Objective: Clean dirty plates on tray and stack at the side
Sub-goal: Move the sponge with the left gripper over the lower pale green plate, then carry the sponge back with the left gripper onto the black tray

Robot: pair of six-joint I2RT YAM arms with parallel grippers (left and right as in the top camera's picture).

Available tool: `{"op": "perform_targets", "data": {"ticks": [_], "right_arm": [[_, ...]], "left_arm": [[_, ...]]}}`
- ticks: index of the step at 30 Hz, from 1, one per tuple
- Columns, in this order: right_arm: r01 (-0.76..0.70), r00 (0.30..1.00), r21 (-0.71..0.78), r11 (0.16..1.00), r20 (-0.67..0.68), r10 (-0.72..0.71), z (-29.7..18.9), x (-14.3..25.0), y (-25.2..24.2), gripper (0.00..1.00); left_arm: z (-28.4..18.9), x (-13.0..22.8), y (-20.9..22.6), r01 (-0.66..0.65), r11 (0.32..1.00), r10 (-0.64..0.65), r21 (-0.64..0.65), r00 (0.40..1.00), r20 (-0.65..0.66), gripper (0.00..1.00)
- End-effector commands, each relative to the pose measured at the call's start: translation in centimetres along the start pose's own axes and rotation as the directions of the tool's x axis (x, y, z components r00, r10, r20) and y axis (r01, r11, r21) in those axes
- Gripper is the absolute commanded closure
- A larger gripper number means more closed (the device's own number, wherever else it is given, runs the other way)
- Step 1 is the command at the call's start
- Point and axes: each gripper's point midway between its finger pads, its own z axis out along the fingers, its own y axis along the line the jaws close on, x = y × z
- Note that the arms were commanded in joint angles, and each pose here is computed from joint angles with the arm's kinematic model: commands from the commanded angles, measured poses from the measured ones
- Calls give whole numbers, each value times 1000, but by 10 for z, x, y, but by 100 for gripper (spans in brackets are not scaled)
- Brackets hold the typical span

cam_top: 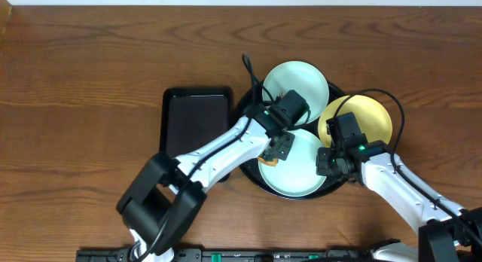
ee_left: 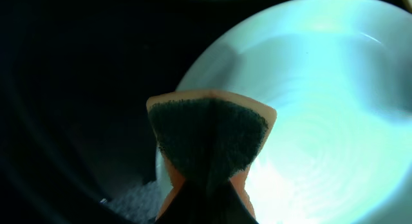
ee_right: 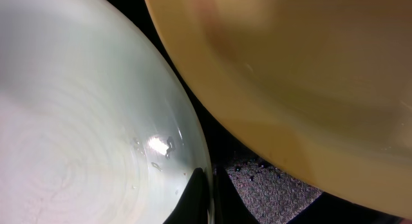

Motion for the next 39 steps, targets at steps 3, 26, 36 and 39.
{"op": "perform_targets", "data": {"ticks": [3,26,36,39], "right_arm": [[21,1000,11,1000,10,-21,-1,-3,1,99],[21,1000,15,1000,2,-21,-1,-1,0,99],[21,1000,16,1000,-1,-21,-1,-1,0,99],[21,1000,16,1000,-1,-21,-1,-1,0,99]], "left_arm": [[15,-4,-9,0,1000,0,5,1000,6,92],[80,36,-32,47,991,-20,124,977,-212,92],[31,21,-85,118,864,9,490,968,-249,93],[-6,-7,-80,116,824,-26,554,985,-168,93]]}}
